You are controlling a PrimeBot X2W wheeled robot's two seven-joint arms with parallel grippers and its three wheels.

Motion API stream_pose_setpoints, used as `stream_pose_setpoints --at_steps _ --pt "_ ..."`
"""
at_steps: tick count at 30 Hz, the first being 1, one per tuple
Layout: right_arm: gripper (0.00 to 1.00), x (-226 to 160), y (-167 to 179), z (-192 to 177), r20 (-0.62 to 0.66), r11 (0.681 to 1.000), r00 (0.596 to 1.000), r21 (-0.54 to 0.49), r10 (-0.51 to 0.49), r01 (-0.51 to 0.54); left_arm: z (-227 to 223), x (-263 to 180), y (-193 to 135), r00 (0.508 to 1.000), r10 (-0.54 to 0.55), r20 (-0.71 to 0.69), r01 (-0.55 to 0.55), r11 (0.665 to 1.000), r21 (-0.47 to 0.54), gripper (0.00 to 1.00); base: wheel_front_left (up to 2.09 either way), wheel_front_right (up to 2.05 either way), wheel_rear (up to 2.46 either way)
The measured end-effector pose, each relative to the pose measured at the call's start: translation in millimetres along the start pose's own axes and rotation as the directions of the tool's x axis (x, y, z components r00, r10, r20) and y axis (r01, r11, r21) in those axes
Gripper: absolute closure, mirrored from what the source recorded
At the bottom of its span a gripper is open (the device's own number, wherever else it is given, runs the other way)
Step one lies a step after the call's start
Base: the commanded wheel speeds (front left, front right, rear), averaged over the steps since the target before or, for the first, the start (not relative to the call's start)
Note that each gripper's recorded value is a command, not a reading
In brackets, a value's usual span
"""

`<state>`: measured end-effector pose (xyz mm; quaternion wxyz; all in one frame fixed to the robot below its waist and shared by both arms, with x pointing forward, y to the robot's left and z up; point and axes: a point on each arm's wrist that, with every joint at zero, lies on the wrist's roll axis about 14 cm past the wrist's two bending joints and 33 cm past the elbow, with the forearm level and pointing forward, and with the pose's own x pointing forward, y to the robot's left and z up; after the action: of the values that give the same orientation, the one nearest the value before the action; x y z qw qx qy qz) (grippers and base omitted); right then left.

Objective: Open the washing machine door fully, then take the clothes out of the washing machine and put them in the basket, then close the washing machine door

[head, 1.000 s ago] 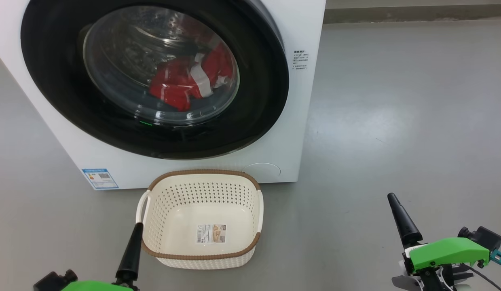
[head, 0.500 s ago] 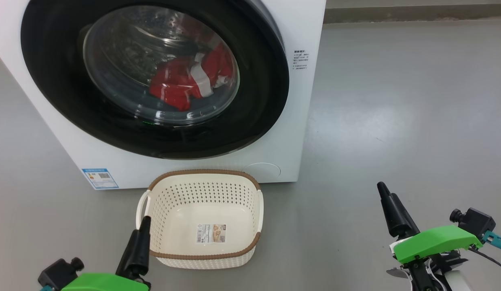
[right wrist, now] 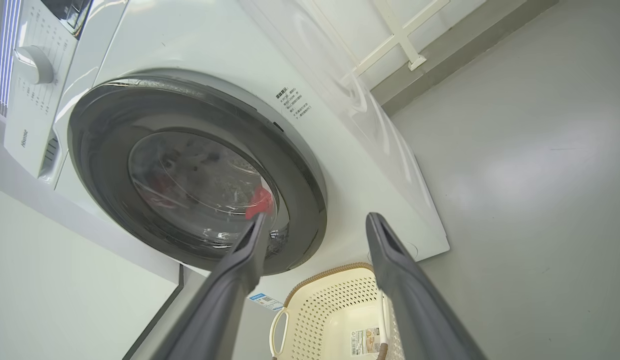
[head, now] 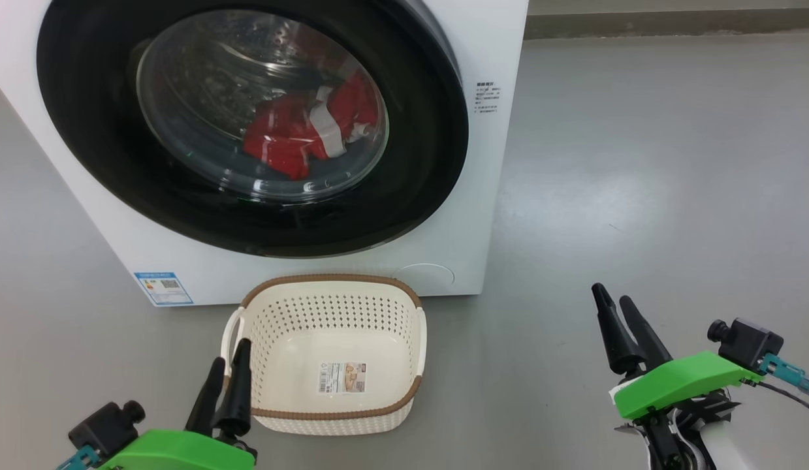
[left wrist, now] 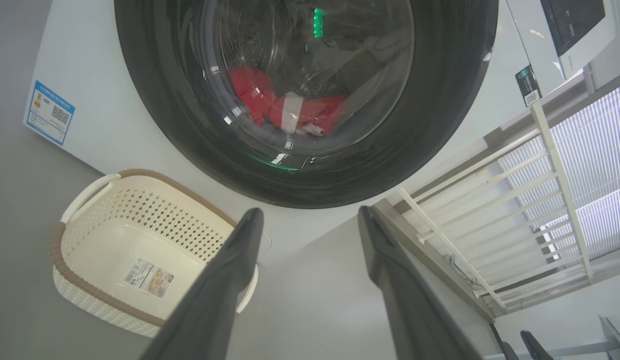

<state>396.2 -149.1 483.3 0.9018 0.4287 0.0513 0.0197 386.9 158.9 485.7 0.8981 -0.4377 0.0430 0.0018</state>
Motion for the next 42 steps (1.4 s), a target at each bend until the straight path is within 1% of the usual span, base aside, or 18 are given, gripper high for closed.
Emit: stream_pose_setpoints --at_steps 6,12,23,28,29,32,37,42 --pt "0.0 2 8 -3 -0.006 0.997 1.0 -0.072 0.027 -0.028 1 2 -8 1.0 -0.022 0.01 0.022 0.997 0.068 0.0 0.0 0.0 0.0" --pt "0.0 7 16 3 0.01 0.988 0.999 -0.144 0.052 -0.05 4 3 -13 0.999 -0.039 0.024 0.036 0.992 0.119 0.0 0.0 0.0 0.0" --pt "0.0 10 21 2 0.012 0.962 0.997 -0.264 0.077 -0.071 4 8 -21 0.997 -0.065 0.037 0.055 0.972 0.231 0.0 0.0 0.0 0.0" --pt "0.0 17 35 8 0.025 0.939 0.992 -0.327 0.121 -0.106 7 12 -28 0.995 -0.086 0.052 0.068 0.958 0.28 0.0 0.0 0.0 0.0" --pt "0.0 17 35 8 0.025 0.939 0.992 -0.327 0.121 -0.106 7 12 -28 0.995 -0.086 0.052 0.068 0.958 0.28 0.0 0.0 0.0 0.0" --pt "0.0 18 36 8 0.027 0.927 0.991 -0.358 0.129 -0.111 5 12 -25 0.996 -0.078 0.048 0.058 0.944 0.324 0.0 0.0 0.0 0.0" --pt "0.0 21 45 12 0.035 0.896 0.986 -0.424 0.162 -0.132 6 15 -30 0.994 -0.093 0.053 0.067 0.924 0.377 0.0 0.0 0.0 0.0" --pt "0.0 21 48 7 0.019 0.865 0.984 -0.478 0.179 -0.149 9 19 -36 0.991 -0.116 0.067 0.078 0.906 0.415 0.0 0.0 0.0 0.0"
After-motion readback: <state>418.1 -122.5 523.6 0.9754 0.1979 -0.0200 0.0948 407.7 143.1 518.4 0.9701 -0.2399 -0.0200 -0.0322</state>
